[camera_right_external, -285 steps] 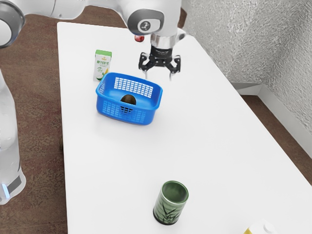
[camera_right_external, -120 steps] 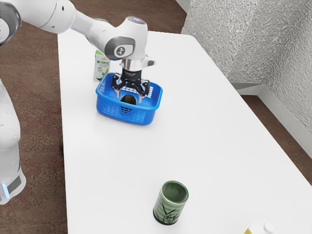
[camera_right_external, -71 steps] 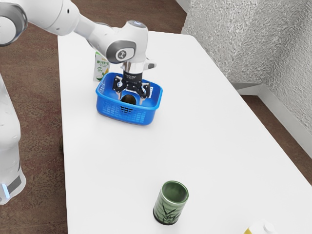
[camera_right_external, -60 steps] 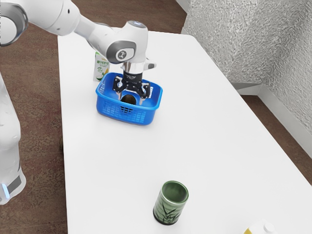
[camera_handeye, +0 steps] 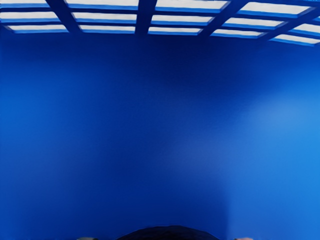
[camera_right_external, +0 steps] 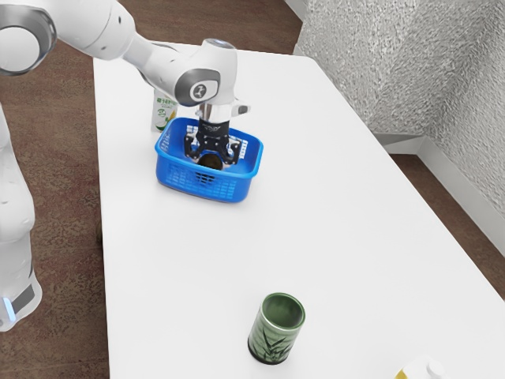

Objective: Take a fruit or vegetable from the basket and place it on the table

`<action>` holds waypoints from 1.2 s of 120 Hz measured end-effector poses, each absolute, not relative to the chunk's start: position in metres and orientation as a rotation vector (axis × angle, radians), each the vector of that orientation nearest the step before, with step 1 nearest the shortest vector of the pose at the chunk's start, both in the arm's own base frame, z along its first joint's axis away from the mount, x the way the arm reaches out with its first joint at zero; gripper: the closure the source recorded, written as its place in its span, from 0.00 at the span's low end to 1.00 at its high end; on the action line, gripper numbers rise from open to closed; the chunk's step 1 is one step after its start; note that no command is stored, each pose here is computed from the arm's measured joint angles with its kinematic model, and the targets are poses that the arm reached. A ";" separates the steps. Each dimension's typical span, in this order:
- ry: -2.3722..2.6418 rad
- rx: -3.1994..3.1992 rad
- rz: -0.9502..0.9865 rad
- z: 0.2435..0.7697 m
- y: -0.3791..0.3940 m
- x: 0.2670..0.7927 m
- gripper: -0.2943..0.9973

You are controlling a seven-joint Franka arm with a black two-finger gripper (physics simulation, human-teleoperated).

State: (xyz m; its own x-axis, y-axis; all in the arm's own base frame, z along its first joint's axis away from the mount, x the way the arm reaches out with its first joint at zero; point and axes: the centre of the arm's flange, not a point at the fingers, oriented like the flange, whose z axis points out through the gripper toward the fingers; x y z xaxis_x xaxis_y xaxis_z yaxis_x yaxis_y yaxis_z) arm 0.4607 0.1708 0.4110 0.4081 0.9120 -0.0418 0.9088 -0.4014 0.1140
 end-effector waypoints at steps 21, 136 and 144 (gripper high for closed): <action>1.670 2.510 0.093 0.430 0.169 0.459 0.53; 1.654 2.517 0.780 0.628 0.285 0.559 0.25; 1.613 2.470 0.699 0.660 0.175 0.552 0.24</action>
